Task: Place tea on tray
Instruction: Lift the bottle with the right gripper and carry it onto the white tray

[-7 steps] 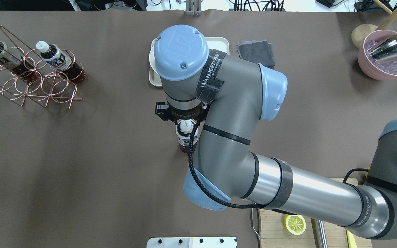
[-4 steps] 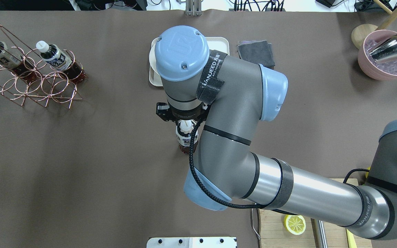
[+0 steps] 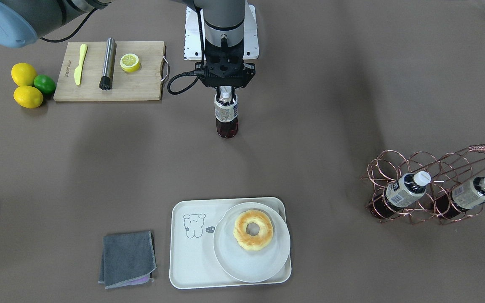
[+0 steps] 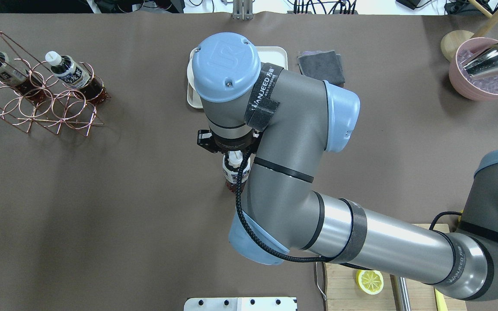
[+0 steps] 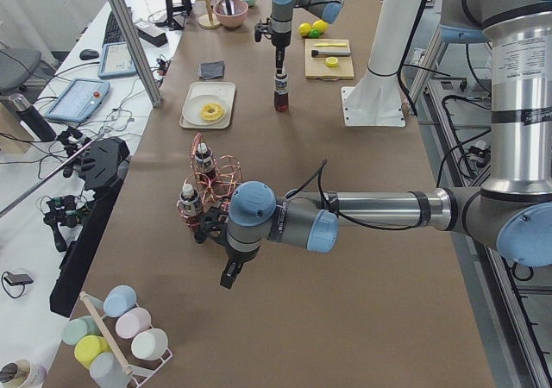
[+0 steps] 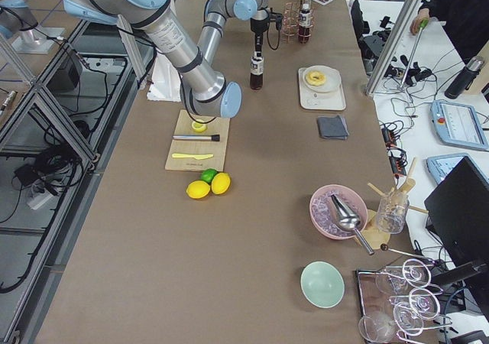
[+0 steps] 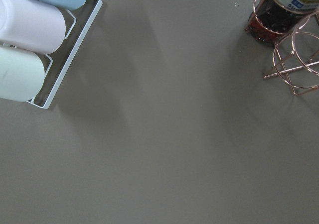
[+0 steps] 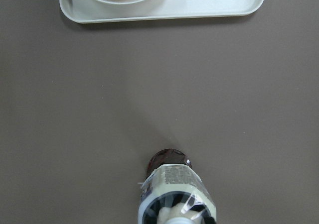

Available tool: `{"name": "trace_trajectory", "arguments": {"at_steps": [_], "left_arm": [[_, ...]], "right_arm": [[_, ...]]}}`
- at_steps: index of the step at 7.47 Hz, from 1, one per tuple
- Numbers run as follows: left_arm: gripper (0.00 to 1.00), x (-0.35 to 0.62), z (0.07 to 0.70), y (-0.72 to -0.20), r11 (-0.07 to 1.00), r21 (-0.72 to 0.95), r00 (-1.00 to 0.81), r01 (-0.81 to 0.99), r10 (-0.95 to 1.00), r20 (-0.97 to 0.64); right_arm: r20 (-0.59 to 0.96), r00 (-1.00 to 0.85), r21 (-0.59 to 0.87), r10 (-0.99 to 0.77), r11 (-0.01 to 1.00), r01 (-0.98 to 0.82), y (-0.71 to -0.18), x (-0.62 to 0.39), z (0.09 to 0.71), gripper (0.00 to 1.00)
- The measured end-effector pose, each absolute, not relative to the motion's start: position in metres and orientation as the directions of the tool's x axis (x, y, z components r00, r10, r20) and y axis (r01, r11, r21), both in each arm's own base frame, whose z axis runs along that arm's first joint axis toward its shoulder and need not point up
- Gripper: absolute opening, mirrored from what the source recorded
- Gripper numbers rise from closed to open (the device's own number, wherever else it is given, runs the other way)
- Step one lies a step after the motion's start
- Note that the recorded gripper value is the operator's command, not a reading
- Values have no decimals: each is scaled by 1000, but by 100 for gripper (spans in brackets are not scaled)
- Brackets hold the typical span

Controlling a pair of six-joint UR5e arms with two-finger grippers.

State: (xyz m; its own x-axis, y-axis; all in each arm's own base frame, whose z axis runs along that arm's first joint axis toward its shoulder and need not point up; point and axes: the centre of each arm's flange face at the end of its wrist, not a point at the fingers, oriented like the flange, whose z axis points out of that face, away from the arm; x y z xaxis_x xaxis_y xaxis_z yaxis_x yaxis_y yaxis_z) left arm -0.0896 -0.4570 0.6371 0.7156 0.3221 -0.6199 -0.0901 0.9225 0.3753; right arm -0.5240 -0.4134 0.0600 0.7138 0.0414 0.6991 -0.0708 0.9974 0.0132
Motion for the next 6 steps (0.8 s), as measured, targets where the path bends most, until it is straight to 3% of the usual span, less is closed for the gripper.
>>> {"name": "trace_trajectory", "arguments": {"at_steps": [3,6], "left_arm": [[98,-90,636,-457,922,377,715,-90,323,-620],[98,-89,634,-458,920,381,714,-89,326,-620]], "right_arm": [[689,719,-28,86,995,-92,-434,-493,32,0],[698,708,-40,112,992,-117,-496,-432,26,0]]}}
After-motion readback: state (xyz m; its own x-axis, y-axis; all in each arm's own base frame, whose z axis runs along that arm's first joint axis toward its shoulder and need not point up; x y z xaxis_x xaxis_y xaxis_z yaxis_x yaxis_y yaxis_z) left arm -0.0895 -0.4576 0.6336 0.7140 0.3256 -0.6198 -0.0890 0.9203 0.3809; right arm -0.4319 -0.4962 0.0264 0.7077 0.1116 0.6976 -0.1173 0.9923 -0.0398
